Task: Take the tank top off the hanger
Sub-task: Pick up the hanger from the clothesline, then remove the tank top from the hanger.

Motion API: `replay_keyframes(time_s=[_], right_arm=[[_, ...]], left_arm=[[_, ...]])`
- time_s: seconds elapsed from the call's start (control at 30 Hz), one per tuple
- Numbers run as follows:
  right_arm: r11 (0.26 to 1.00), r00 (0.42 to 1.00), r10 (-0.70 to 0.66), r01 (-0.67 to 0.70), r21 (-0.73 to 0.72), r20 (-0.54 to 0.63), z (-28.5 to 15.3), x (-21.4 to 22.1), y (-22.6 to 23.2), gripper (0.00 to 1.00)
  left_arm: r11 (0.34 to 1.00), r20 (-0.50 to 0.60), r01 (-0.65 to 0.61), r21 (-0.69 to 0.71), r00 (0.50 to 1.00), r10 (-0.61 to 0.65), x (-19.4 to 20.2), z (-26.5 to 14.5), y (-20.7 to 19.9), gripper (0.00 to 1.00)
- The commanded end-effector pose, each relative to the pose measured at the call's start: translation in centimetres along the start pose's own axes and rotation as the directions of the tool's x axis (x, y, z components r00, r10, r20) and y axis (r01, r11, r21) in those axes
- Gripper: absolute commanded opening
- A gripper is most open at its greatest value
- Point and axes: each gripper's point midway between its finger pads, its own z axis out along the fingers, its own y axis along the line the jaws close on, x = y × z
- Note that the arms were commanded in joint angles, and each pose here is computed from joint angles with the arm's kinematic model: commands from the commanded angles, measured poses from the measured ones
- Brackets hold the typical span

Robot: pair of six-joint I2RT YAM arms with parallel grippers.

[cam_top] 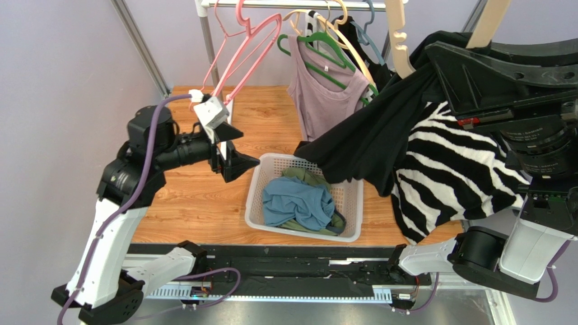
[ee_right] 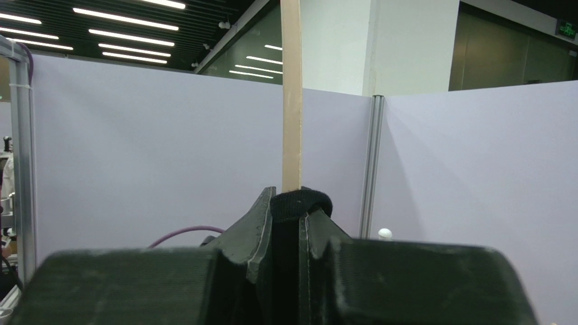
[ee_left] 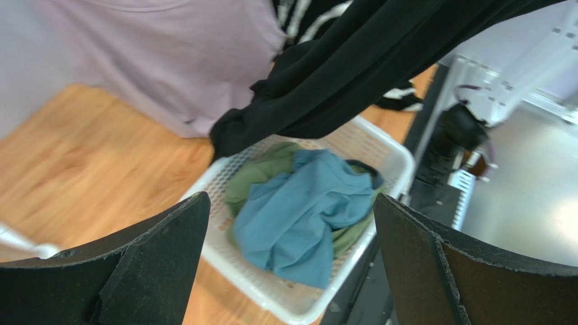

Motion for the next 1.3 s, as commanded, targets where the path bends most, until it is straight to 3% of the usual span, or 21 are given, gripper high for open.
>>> replay_keyframes(time_s=[0.0, 0.13, 0.23, 0.4, 0.8, 1.07, 1.17, 1.2, 1.23, 1.27], right_arm=[[0.999, 0.994, 0.035, -0.030, -0.045, 0.108, -0.1, -3.0, 1.0, 0.00], [0.999, 0.996, 0.039, -0.036, -0.032, 0.082, -0.4, -2.3, 0.8, 0.00], [0.999, 0.997, 0.038, -0.037, -0.024, 0.062, -0.5, -1.7, 0.7, 0.00], [0.998, 0.998, 0.052, -0.051, -0.030, 0.035, -0.3, -0.6, 0.8, 0.00], [0.994, 0.995, 0.088, -0.085, -0.067, 0.039, -0.9, -1.3, 1.7, 0.00], [0.993, 0.995, 0.092, -0.088, -0.075, 0.050, -1.7, -2.3, 2.0, 0.00], [0.995, 0.995, 0.086, -0.083, -0.061, 0.045, -2.0, -2.3, 1.8, 0.00], [0.995, 0.996, 0.084, -0.082, -0.058, 0.042, -2.1, -2.2, 1.7, 0.00], [0.996, 0.996, 0.079, -0.077, -0.054, 0.036, -2.0, -1.9, 1.6, 0.00], [0.996, 0.996, 0.077, -0.075, -0.050, 0.035, -2.2, -2.0, 1.6, 0.00]], left_arm=[[0.964, 0.039, 0.003, 0.265, 0.999, -0.013, -0.9, 2.3, -3.3, 0.99], [0.868, 0.015, 0.010, 0.496, 1.000, -0.021, 1.0, 4.1, -6.0, 0.99], [0.833, -0.030, 0.016, 0.552, 1.000, 0.001, 3.7, 6.2, -6.7, 0.99], [0.860, -0.090, 0.038, 0.509, 0.996, 0.009, 6.4, 10.2, -5.6, 0.99], [0.821, -0.019, -0.080, 0.565, 0.994, 0.110, 3.5, 15.1, -6.1, 0.99], [0.788, -0.050, -0.211, 0.579, 0.955, 0.293, 7.3, 18.1, -6.2, 0.99], [0.767, -0.039, -0.222, 0.602, 0.951, 0.305, 6.9, 18.0, -6.7, 0.56], [0.771, -0.019, -0.235, 0.593, 0.952, 0.305, 5.8, 17.8, -6.8, 0.13], [0.777, -0.008, -0.250, 0.578, 0.950, 0.312, 5.1, 17.8, -6.7, 0.01], [0.781, 0.013, -0.269, 0.564, 0.948, 0.317, 4.0, 17.3, -6.7, 0.00]])
